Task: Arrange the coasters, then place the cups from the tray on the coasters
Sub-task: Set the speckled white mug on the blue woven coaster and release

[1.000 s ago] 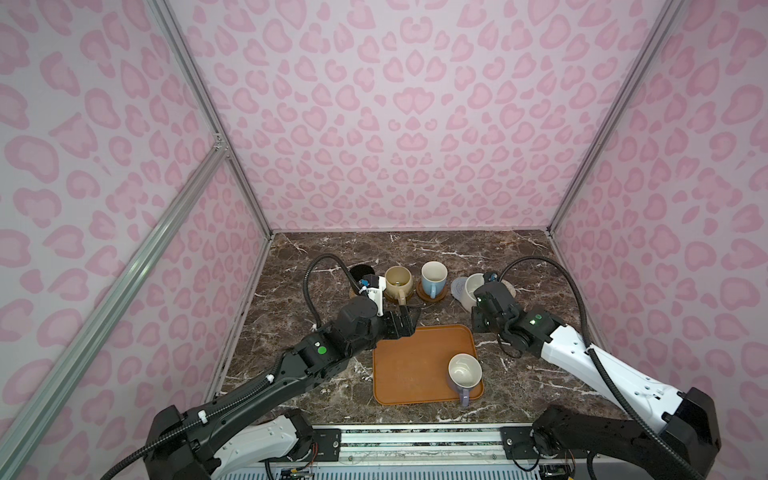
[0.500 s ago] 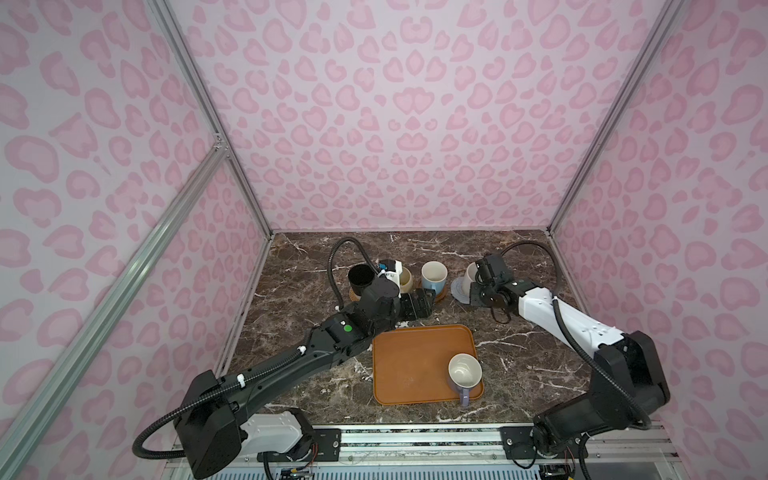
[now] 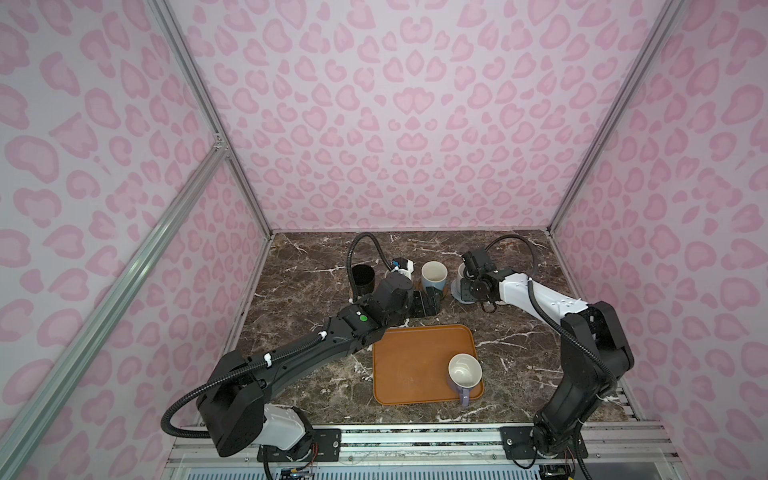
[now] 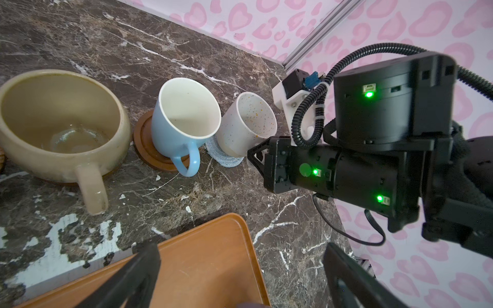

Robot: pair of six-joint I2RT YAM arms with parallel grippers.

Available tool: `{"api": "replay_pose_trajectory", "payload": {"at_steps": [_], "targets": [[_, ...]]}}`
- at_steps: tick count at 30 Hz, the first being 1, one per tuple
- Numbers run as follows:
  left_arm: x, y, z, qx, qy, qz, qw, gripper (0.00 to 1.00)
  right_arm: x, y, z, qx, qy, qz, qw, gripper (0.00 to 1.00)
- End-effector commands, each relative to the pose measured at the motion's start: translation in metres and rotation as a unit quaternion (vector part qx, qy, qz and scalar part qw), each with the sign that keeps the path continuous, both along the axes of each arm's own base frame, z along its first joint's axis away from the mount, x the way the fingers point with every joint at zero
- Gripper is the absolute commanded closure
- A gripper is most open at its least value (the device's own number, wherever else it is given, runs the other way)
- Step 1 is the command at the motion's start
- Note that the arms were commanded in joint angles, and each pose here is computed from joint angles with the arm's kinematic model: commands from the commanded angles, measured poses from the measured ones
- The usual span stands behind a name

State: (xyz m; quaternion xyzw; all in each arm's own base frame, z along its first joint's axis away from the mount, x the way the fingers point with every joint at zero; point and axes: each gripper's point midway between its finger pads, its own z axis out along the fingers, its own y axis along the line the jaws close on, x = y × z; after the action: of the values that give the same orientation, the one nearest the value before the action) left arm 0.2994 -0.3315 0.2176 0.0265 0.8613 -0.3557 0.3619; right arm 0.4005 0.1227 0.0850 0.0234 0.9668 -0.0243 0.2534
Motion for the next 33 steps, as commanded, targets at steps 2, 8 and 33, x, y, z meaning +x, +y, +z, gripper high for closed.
{"api": "replay_pose_trajectory", "payload": {"at_steps": [2,8,33], "targets": [[0.004,-0.006,0.013,-0.016,-0.012,-0.002,1.000,0.03,0.009,0.001,-0.005,0.000,-0.014,-0.003,1.000,1.00],[0.004,0.005,0.019,0.001,-0.023,0.009,1.000,0.03,0.003,0.005,-0.014,0.010,0.005,-0.009,1.000,1.00],[-0.005,0.028,0.017,0.000,-0.031,0.029,0.999,0.03,0.016,0.012,-0.008,0.012,-0.015,-0.007,1.000,1.00]]}}
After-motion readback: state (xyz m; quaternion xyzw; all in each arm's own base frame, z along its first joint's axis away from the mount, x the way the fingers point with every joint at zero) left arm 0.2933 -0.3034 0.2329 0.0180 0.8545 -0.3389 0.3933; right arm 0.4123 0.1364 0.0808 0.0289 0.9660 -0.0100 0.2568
